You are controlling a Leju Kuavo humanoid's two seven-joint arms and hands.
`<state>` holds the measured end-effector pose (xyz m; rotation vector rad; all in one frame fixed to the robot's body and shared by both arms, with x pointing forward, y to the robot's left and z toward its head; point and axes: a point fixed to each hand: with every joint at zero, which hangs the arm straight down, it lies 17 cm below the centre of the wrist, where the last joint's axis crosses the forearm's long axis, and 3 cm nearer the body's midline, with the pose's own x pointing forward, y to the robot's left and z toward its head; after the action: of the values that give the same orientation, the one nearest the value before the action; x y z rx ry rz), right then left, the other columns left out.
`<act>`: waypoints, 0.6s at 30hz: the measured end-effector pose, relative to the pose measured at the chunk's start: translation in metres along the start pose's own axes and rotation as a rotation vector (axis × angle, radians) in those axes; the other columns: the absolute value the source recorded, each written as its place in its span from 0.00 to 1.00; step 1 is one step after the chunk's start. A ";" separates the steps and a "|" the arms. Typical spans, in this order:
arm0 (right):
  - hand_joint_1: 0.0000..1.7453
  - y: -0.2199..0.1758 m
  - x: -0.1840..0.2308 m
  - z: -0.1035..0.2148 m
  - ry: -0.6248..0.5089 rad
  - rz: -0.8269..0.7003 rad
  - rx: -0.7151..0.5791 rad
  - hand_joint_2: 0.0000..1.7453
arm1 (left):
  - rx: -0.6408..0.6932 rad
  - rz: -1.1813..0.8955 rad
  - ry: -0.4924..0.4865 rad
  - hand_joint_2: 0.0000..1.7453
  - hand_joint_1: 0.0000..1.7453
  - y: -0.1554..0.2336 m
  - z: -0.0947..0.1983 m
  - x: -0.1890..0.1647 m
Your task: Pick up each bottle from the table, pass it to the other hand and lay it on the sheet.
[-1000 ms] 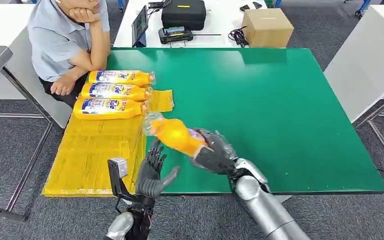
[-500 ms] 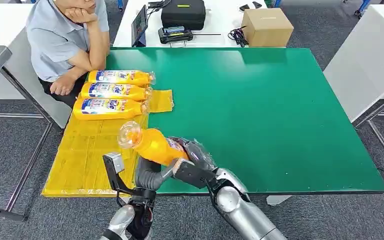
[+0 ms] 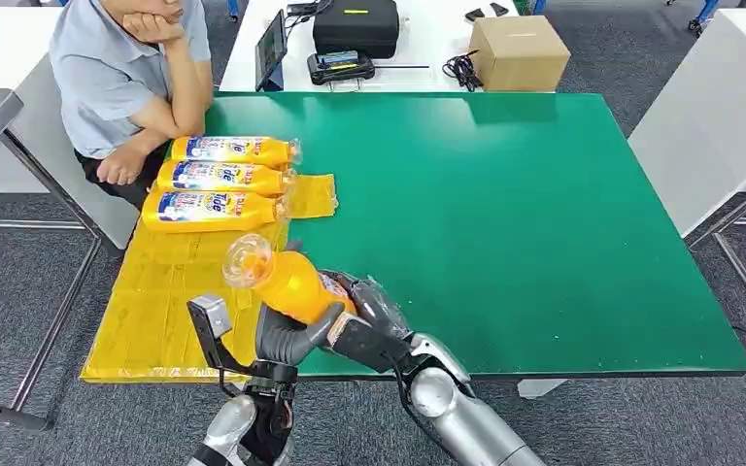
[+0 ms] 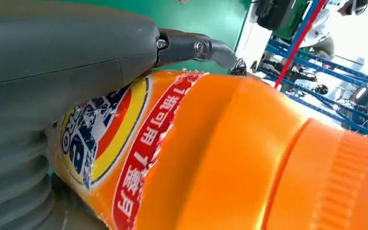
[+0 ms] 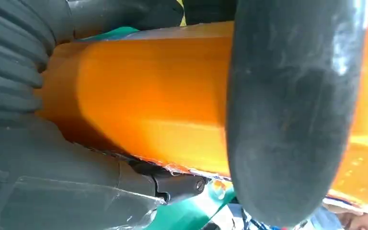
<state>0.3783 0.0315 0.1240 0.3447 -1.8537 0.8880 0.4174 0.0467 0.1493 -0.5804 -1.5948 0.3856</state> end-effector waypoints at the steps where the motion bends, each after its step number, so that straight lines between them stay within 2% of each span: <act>1: 0.33 -0.001 0.000 -0.001 -0.001 0.001 0.001 1.00 | 0.001 -0.006 -0.005 1.00 1.00 0.000 0.000 0.001; 2: 0.00 -0.001 0.000 -0.002 -0.002 0.004 0.004 1.00 | 0.007 -0.015 -0.016 1.00 1.00 0.001 0.000 0.002; 6: 0.00 0.004 -0.001 -0.002 0.011 -0.029 0.032 1.00 | 0.035 -0.089 -0.099 1.00 1.00 0.005 -0.005 0.018; 10: 0.00 0.007 -0.003 -0.001 0.022 -0.074 0.040 1.00 | 0.036 -0.117 -0.128 1.00 1.00 0.004 -0.007 0.024; 18: 0.00 0.007 -0.004 0.008 0.032 0.002 -0.039 1.00 | 0.063 -0.150 -0.190 1.00 1.00 0.006 -0.007 0.042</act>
<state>0.3708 0.0296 0.1155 0.3027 -1.8395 0.8527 0.4233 0.0745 0.1808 -0.3820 -1.7894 0.3859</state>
